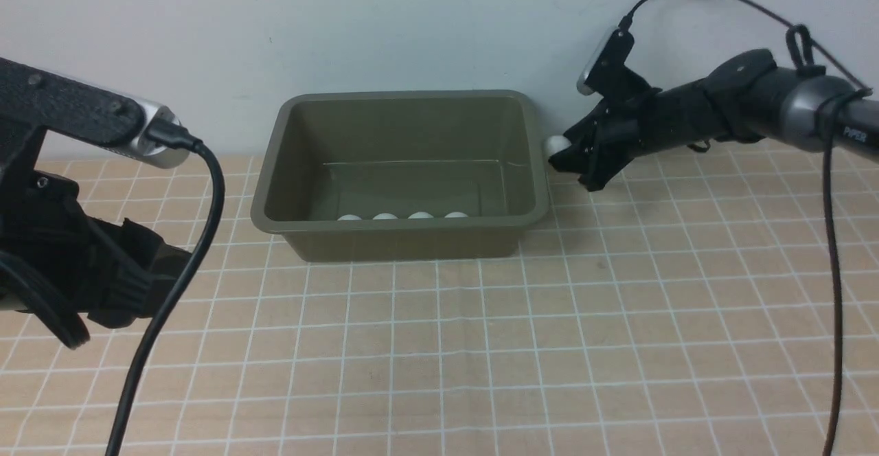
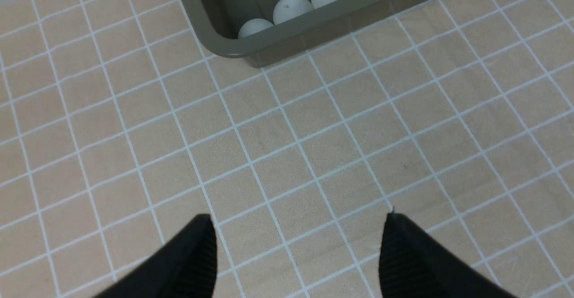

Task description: Put the table tennis balls into the box on the light coffee tablecloth.

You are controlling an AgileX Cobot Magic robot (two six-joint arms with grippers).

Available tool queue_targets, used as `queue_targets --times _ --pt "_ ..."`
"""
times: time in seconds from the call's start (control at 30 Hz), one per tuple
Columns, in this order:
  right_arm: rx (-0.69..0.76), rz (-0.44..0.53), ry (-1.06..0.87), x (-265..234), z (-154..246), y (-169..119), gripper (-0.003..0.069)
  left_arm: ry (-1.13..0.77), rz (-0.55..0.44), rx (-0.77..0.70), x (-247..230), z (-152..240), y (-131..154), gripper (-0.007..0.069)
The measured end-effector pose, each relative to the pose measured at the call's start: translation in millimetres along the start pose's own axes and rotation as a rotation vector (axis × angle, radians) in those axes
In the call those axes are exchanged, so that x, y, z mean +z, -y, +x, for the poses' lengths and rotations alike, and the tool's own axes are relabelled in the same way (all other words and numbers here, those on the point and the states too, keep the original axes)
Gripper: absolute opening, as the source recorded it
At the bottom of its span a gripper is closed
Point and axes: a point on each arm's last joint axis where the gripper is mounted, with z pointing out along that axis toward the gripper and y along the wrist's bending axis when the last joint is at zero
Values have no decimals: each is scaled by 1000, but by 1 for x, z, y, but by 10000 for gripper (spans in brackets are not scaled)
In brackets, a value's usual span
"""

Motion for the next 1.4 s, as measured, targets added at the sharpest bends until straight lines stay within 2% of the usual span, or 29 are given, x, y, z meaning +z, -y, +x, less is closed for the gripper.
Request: queue_targets --times 0.13,0.27,0.47,0.6,0.7,0.77,0.93,0.97,1.0,1.03,1.17,1.27,1.4 --pt "-19 9 29 -35 -27 6 323 1 0 1 0 0 0 404" --pt "-16 -71 80 -51 -47 -3 323 2 0 1 0 0 0 404" --pt "-26 -188 121 -36 -67 -32 323 2 0 2 0 0 0 404" --pt "-32 -231 137 -22 -77 -50 323 2 0 2 0 0 0 404" --pt "-42 -227 140 -14 -83 -59 323 2 0 2 0 0 0 404" --pt "-23 -204 140 -13 -85 -59 328 2 0 2 0 0 0 404" --pt "101 -105 141 -11 -86 -50 526 2 0 1 0 0 0 404" --pt "106 -101 143 -11 -86 -49 534 2 0 1 0 0 0 404" --pt "130 -74 152 -11 -87 -47 580 2 0 1 0 0 0 404" --pt "138 -61 157 -13 -88 -45 595 2 0 1 0 0 0 404" --pt "127 -21 186 -34 -100 -37 593 2 0 1 0 0 0 404" --pt "105 53 234 -77 -119 -22 554 2 0 1 0 0 0 404" --pt "146 184 280 -152 -134 2 503 2 0 -2 0 0 0 404"
